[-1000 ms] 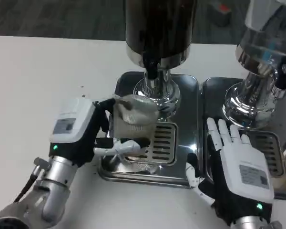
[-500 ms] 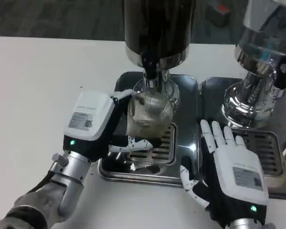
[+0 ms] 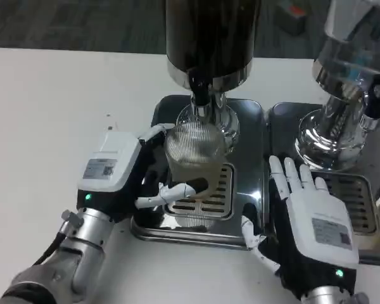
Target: Grasp the cup under the faucet to collect the drink, then remove the cup.
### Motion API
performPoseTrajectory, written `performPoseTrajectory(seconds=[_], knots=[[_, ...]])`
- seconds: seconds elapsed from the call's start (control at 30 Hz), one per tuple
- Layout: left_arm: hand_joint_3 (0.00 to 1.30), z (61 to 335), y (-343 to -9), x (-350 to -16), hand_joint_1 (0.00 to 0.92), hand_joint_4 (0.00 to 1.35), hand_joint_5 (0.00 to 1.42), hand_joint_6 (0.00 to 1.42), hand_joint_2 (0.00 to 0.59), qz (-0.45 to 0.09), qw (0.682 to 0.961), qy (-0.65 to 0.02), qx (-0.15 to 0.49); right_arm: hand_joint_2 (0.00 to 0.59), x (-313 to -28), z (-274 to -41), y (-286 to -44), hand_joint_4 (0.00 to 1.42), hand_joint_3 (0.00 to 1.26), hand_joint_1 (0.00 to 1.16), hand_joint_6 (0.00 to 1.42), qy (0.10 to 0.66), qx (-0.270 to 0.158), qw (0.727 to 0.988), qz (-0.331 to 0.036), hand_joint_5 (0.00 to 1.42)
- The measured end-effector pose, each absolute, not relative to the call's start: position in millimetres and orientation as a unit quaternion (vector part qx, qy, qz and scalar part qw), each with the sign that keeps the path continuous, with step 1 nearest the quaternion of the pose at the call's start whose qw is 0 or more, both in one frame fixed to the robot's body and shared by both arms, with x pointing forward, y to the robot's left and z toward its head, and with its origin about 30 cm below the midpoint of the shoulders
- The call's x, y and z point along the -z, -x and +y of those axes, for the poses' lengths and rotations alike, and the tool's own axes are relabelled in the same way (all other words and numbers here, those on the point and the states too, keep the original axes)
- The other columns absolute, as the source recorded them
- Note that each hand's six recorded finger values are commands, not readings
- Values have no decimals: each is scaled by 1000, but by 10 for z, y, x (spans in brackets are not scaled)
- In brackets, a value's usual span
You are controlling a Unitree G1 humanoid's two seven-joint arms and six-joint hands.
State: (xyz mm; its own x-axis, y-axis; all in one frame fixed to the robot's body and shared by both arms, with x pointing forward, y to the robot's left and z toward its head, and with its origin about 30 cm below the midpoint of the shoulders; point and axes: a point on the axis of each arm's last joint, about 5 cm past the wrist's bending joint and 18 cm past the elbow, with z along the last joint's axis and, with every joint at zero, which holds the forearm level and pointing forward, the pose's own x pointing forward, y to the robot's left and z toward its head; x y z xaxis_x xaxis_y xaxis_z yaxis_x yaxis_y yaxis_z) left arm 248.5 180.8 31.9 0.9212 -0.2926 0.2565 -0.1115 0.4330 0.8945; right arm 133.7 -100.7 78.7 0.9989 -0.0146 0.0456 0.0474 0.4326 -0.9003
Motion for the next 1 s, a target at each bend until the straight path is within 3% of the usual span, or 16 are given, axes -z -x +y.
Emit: performPoseTrajectory(seconds=[0.13,0.33,0.5,0.6,0.77,1.0], knots=[[239,1832,-2491,-338,0,276,520,430,2,-196,828,-523,53,530,-787,-1013,-1342,0,34,407,18,532,17,847,-16,0],[181,1929,-2468,-392,0,217,423,318,0,-213,846,-486,36,525,-790,-1024,-1353,0,34,404,18,533,17,846,-19,0],[173,2174,-2382,-444,0,171,356,268,56,-223,858,-463,6,521,-793,-1087,-1375,0,3,399,17,541,23,840,-19,0],[118,2278,-2331,-524,0,82,221,164,64,-262,857,-444,-2,517,-802,-1109,-1396,0,0,395,17,542,16,840,-23,0],[47,2362,-2296,-747,0,17,150,92,80,-334,852,-404,-3,507,-813,-1148,-1425,0,0,387,4,542,8,840,-22,0],[21,2330,-2266,-1004,0,0,104,43,87,-355,869,-341,40,494,-821,-1155,-1437,0,0,385,3,542,3,840,-24,0]])
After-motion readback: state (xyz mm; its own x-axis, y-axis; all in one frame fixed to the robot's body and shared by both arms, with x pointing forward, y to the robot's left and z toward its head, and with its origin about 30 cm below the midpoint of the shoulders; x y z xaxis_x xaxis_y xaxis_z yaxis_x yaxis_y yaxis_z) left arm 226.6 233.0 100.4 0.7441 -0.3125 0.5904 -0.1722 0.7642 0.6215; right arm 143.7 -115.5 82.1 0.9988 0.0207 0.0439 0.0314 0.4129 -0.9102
